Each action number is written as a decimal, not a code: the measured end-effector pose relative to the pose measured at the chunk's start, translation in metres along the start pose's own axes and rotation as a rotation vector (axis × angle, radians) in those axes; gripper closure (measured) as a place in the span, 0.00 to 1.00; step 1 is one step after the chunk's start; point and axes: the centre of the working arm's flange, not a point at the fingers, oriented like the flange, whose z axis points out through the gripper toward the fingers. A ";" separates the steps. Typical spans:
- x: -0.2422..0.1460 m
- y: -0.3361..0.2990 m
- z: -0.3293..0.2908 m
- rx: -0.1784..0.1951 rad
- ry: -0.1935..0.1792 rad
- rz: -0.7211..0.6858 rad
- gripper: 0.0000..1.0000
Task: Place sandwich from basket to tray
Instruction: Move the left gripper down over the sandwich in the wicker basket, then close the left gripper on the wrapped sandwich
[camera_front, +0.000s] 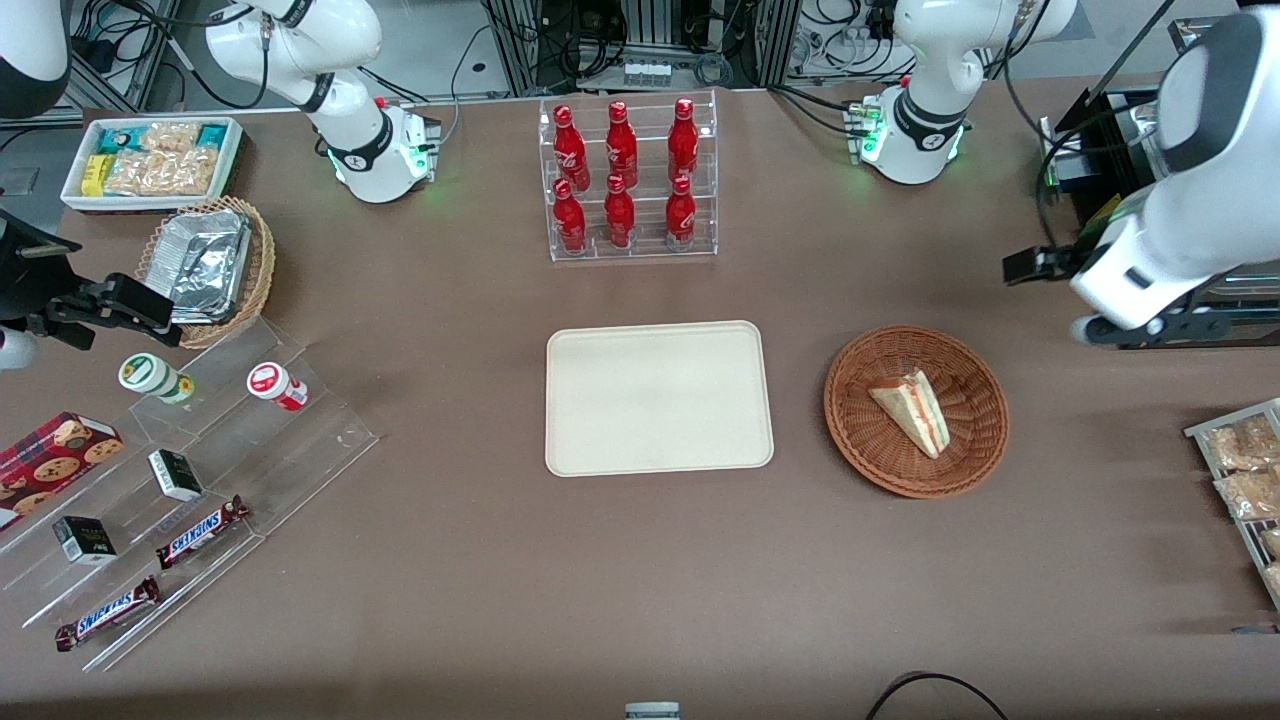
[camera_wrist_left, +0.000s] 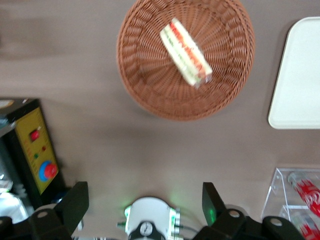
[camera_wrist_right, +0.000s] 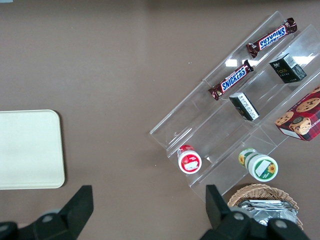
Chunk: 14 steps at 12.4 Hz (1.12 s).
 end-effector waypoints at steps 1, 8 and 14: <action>0.008 0.005 0.020 -0.001 0.010 0.007 0.00; 0.029 0.014 0.147 -0.021 0.137 0.003 0.00; 0.026 0.039 0.182 -0.069 0.218 -0.290 0.00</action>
